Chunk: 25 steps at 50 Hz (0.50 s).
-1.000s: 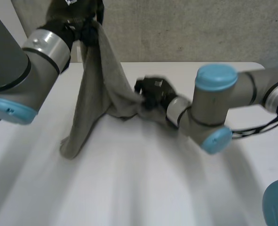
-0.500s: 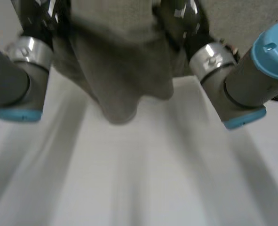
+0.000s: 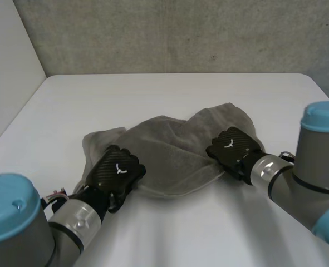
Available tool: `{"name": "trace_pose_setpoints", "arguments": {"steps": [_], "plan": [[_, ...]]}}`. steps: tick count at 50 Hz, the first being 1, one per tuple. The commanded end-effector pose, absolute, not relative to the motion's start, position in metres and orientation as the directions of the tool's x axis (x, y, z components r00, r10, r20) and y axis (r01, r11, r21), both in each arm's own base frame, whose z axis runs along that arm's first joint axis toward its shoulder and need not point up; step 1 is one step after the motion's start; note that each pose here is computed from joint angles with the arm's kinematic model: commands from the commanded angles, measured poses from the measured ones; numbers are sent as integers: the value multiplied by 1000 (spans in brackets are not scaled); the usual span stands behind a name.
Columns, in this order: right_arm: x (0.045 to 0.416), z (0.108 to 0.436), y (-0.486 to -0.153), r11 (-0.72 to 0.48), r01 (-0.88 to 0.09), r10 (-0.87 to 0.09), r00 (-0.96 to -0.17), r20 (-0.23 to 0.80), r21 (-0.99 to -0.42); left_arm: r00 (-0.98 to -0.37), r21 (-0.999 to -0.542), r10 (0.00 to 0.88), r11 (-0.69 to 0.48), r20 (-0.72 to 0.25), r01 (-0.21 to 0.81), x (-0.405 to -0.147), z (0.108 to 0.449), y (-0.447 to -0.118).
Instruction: Fold the towel.
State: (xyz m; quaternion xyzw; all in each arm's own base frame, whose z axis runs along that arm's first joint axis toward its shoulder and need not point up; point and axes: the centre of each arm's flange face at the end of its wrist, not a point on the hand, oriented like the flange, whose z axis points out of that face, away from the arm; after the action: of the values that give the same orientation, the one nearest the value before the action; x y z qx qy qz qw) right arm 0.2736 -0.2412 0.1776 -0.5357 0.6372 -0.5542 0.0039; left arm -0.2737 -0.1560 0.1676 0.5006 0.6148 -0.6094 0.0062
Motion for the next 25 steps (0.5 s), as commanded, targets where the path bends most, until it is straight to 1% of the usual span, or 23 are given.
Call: {"name": "trace_pose_setpoints", "arguments": {"steps": [1,7,15,17,18,20,21,22,23,25], "plan": [[262,188,-237,-270,-638,-587,-484,648,-721,-521,-751,596,-227,-611,620,-272,163,-157],[261,180,-233,-265,-639,-590,-485,646,-722,-534,-756,584,-233,-612,612,-273,165,-162],[255,168,-240,-228,-645,-599,-498,628,-729,-557,-757,573,-184,-601,628,-265,161,-173],[255,161,-244,-215,-650,-603,-499,623,-729,-587,-776,573,-145,-571,613,-261,159,-175],[255,161,-244,-215,-650,-603,-499,623,-729,-587,-776,573,-145,-571,613,-261,159,-175],[254,157,-245,-205,-652,-608,-500,617,-730,-636,-808,570,-89,-520,582,-256,157,-181],[254,157,-245,-205,-652,-608,-500,617,-730,-636,-808,570,-89,-520,582,-256,157,-181],[253,156,-246,-202,-653,-608,-501,616,-730,-659,-824,568,-63,-493,562,-253,156,-183],[253,156,-246,-202,-653,-608,-501,616,-730,-659,-825,568,-62,-493,562,-253,156,-183],[252,154,-248,-194,-654,-609,-504,612,-731,-691,-846,570,-12,-444,533,-251,152,-185]]}}
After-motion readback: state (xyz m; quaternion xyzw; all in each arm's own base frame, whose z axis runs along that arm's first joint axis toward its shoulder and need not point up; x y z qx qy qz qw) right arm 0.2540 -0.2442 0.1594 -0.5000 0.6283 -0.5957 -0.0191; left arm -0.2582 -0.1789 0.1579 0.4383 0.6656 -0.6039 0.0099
